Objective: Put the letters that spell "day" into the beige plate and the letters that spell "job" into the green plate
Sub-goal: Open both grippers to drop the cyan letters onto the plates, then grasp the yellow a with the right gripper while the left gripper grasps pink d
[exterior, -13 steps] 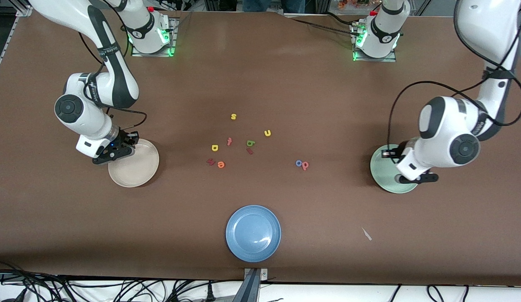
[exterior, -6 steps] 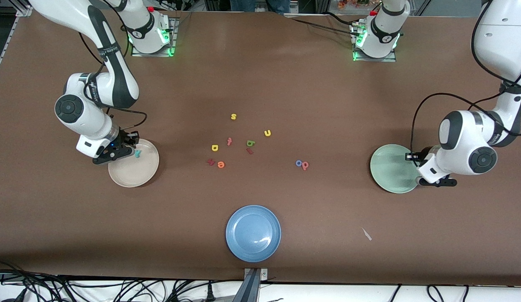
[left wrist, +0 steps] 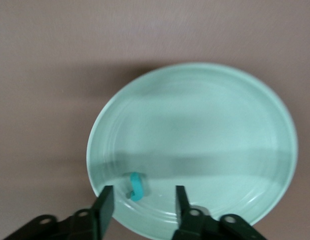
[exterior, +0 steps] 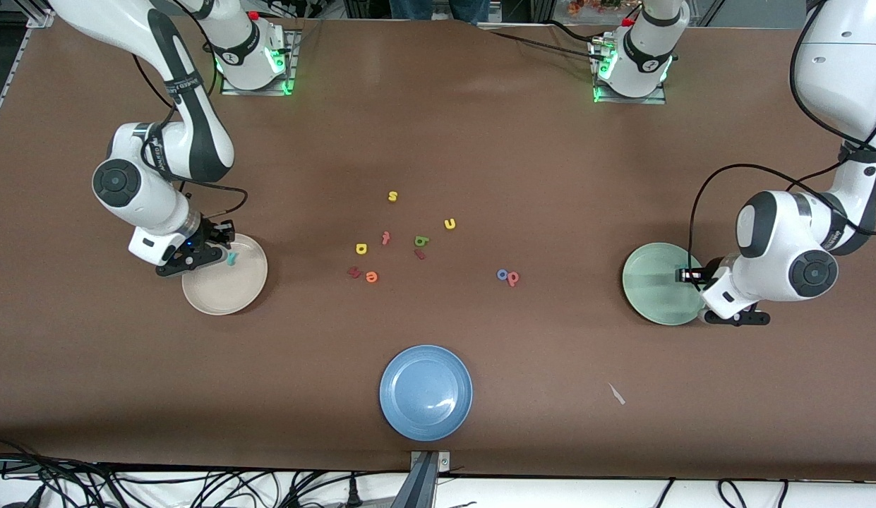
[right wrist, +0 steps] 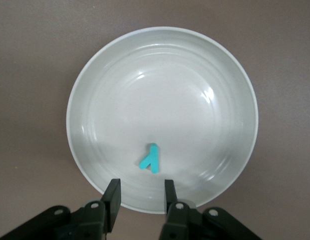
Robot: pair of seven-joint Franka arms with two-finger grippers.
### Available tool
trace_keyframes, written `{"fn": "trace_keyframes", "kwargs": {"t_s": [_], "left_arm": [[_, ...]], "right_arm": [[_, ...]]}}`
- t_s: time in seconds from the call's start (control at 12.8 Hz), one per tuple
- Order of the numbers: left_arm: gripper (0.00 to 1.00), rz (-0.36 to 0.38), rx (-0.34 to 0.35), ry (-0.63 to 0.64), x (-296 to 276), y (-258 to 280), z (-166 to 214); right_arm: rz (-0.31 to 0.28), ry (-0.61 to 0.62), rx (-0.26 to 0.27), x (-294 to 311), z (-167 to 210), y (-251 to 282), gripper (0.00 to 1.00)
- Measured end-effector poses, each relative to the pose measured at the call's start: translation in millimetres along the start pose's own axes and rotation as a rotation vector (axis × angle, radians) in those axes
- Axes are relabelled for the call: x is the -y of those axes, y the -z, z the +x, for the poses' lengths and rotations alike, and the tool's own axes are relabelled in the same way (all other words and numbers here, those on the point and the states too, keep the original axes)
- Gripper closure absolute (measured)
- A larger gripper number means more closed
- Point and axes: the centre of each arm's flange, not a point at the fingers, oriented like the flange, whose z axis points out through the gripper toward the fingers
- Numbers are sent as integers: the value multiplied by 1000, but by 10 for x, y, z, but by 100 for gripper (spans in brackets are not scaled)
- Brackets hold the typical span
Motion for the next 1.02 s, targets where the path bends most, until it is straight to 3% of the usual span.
{"fn": "trace_keyframes", "kwargs": {"t_s": [0.23, 0.31, 0.47, 0.62, 1.02], "left_arm": [[3, -14, 17, 88, -727, 296, -102], [0, -20, 26, 114, -1083, 380, -178], [2, -56, 27, 198, -1755, 501, -331], [3, -147, -1, 327, -2232, 563, -395], [4, -258, -31, 587, -2824, 117, -328]], "right_arm": [[21, -66, -11, 545, 136, 32, 57], [30, -93, -15, 784, 183, 55, 57], [47, -153, -30, 1257, 272, 131, 57], [54, -192, -46, 1672, 369, 202, 57], [52, -262, -51, 2227, 579, 84, 54]]}}
